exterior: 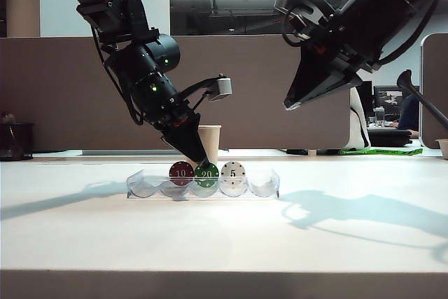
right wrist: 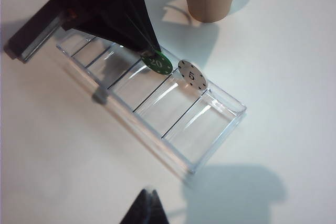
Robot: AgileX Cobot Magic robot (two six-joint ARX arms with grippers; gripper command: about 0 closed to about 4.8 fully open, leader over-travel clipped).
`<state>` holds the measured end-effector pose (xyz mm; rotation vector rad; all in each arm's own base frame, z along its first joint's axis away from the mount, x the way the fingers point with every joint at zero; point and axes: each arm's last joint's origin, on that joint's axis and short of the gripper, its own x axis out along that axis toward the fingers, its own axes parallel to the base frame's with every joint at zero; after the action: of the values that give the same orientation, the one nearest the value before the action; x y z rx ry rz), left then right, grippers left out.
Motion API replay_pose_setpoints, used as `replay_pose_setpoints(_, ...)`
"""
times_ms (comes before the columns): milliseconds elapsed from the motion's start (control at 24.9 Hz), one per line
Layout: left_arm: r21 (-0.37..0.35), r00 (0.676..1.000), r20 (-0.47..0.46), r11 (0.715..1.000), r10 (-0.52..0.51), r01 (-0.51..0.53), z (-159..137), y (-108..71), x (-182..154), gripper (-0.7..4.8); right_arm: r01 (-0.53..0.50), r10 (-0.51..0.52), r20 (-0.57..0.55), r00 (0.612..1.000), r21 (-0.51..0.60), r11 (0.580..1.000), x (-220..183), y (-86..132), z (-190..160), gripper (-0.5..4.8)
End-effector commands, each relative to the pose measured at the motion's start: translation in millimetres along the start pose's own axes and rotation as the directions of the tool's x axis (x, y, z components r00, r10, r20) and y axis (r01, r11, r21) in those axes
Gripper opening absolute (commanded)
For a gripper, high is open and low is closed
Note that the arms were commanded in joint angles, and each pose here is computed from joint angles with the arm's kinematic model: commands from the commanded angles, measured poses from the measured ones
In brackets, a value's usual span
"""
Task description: Pick up the chip with the greater value and put it into the paper cup.
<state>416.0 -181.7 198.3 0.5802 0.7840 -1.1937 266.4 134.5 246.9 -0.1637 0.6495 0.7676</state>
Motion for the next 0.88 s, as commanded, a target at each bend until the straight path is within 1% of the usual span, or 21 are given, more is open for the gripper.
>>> replay_pose_setpoints(40,0.004,1.000,0.013,1.000,0.002,-0.002,6,-2.8,-10,-0.06,-0.003,0.004,0.016,1.000,-0.004,1.000,-1,0,2,-0.05)
replay_pose_setpoints(281,0.023,0.999,0.039,0.999,0.027,-0.028,15,-6.4,-25,-0.06,-0.003,0.003,0.017,1.000,-0.005,1.000,-1,0,3,-0.06)
replay_pose_setpoints(401,0.018,0.998,0.051,0.999,0.038,-0.039,18,-8.3,-32,-0.06,-0.003,0.003,0.017,1.000,-0.004,1.000,-1,0,2,-0.06)
replay_pose_setpoints(481,0.030,0.997,0.064,0.998,0.047,-0.049,23,-11.2,-38,-0.06,-0.003,0.003,0.017,1.000,-0.004,1.000,-1,0,2,-0.05)
replay_pose_setpoints(682,0.072,0.987,0.127,0.991,0.100,-0.110,36,-15.0,-59,-0.06,-0.003,0.003,0.018,1.000,-0.005,1.000,-1,0,3,-0.06)
replay_pose_setpoints(762,0.097,0.975,0.173,0.983,0.138,-0.156,47,-16.0,-75,-0.06,-0.003,0.003,0.019,1.000,-0.005,1.000,-1,0,3,-0.06)
replay_pose_setpoints(882,0.096,0.962,0.214,0.977,0.169,-0.192,55,-14.4,-83,-0.06,-0.001,0.001,0.033,0.999,-0.010,1.000,-1,0,4,-0.06)
